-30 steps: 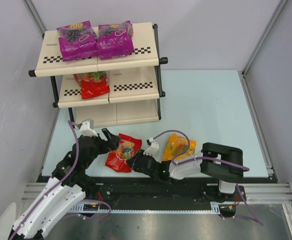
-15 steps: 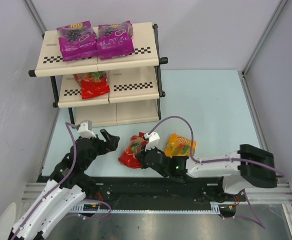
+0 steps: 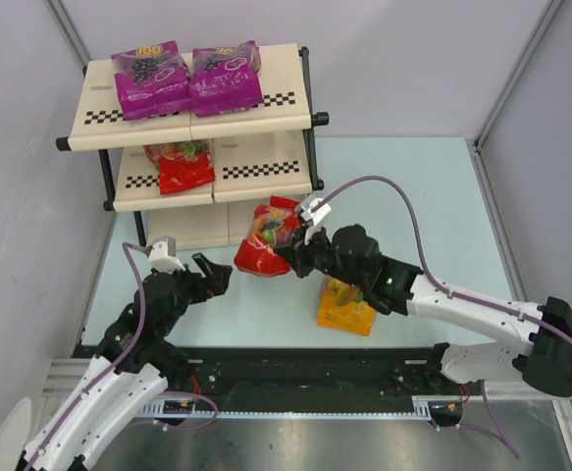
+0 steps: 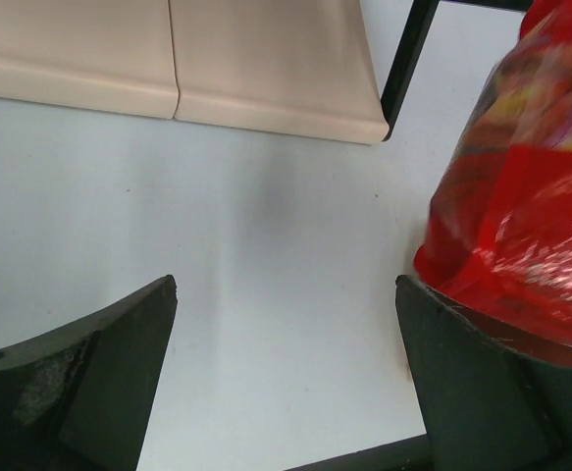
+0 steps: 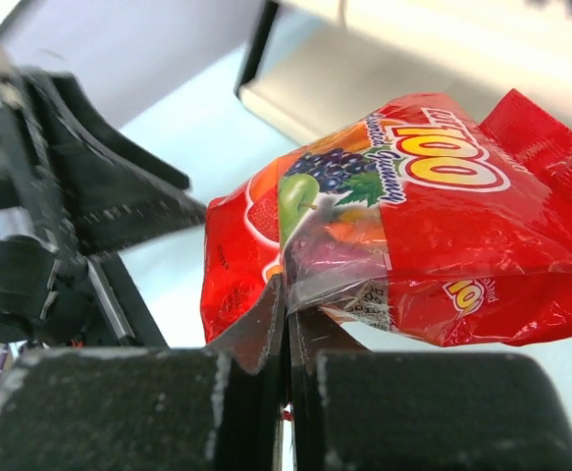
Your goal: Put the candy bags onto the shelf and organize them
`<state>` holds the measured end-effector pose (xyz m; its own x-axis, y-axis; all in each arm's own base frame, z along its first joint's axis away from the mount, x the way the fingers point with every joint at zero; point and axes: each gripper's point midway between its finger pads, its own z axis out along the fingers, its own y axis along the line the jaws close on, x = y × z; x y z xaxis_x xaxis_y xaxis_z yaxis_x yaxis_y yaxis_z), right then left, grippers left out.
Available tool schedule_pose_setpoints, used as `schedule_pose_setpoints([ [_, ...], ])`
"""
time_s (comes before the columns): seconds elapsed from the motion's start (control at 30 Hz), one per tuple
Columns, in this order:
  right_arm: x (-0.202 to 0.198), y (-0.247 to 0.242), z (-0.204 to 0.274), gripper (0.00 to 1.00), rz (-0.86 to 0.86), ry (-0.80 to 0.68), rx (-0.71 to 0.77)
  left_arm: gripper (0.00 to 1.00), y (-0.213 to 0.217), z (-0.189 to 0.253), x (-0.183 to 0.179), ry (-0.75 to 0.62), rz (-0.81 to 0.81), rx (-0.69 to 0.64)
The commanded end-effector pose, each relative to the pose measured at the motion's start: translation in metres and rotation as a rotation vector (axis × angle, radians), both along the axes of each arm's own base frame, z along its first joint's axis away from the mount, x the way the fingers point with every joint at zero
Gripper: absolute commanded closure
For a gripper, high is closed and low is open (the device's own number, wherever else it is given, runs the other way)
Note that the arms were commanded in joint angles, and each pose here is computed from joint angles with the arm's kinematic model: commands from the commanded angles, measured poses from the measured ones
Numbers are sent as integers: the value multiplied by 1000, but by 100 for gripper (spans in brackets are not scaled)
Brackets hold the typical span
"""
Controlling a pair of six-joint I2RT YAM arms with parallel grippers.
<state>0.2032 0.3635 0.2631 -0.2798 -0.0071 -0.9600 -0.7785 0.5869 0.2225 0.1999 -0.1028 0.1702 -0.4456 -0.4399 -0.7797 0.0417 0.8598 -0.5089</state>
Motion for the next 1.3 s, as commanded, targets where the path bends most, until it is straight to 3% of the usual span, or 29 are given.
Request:
schedule_pose_setpoints([
  [0.0, 8, 10, 110, 100, 154, -262, 181, 3, -6, 10, 5, -44, -3, -45],
  [0.13, 20, 10, 146, 100, 191, -332, 224, 3, -9, 15, 7, -70, -23, -49],
  [0.37, 54, 17, 166, 100, 232, -376, 251, 3, -10, 19, 11, -94, -28, -36],
  [0.8, 121, 56, 151, 100, 334, -398, 159, 2, -25, 18, 26, -130, -82, 2],
  [1.27, 172, 56, 141, 100, 245, -470, 73, 2, -37, 17, 31, -150, -134, 6],
])
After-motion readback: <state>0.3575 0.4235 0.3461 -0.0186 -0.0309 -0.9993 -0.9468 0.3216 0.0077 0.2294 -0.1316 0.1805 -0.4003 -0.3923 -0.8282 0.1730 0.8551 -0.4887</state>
